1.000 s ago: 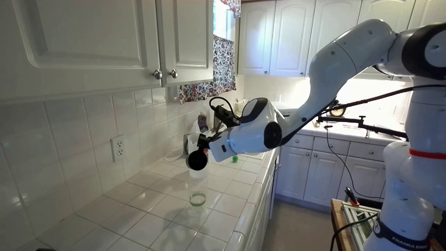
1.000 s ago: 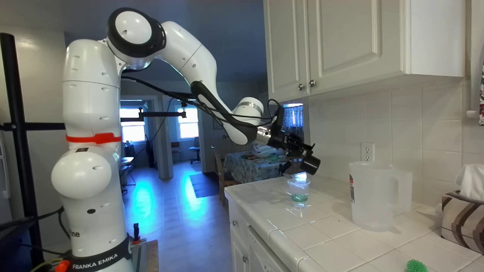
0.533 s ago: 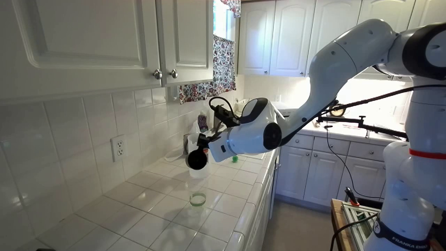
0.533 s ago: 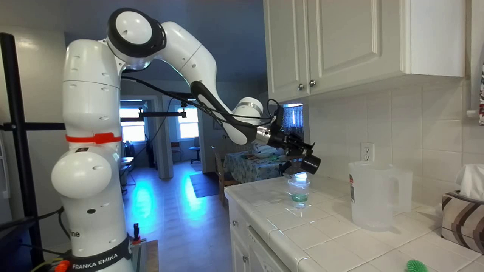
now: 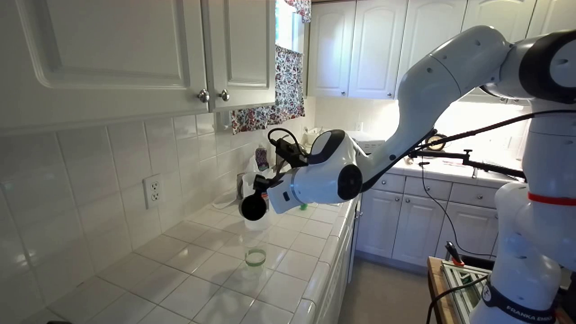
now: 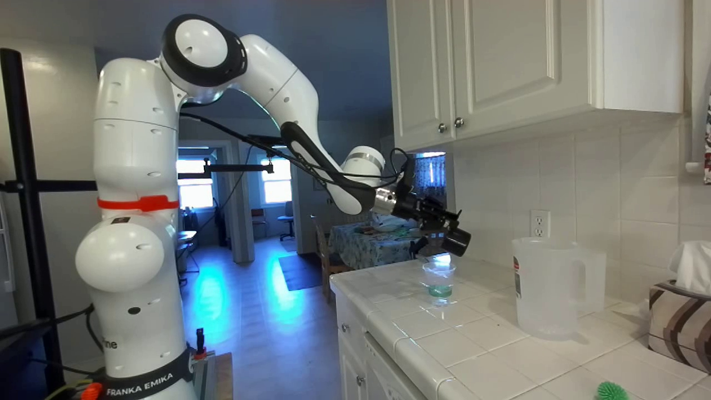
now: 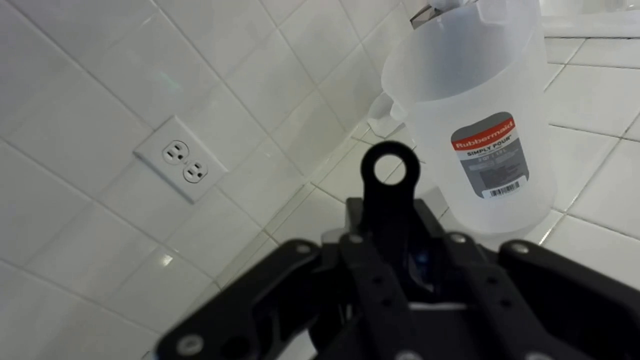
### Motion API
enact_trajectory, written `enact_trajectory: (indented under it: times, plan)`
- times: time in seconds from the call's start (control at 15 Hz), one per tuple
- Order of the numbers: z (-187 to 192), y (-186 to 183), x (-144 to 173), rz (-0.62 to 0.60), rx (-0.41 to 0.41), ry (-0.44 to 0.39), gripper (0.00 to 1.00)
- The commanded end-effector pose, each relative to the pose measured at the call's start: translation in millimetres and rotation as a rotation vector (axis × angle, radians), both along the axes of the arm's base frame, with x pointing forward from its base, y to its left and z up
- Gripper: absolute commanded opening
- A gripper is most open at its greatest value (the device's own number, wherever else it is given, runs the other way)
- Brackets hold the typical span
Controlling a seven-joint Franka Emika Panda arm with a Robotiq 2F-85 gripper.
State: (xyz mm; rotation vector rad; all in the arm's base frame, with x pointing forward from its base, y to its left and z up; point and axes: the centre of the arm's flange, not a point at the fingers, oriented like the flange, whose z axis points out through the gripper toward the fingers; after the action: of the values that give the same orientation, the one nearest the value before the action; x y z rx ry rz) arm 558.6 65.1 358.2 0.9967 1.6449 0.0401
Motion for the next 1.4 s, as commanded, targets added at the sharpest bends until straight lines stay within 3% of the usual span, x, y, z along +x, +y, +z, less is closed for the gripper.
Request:
enact_trajectory:
  times: [0.0,1.33]
  plan:
    - [-6.2,2.7,-2.5,0.001,-0.054,-0.009,0.06]
    - [-9.2,10.9,-3.4,-0.016,-0.146,-0.055,0.06]
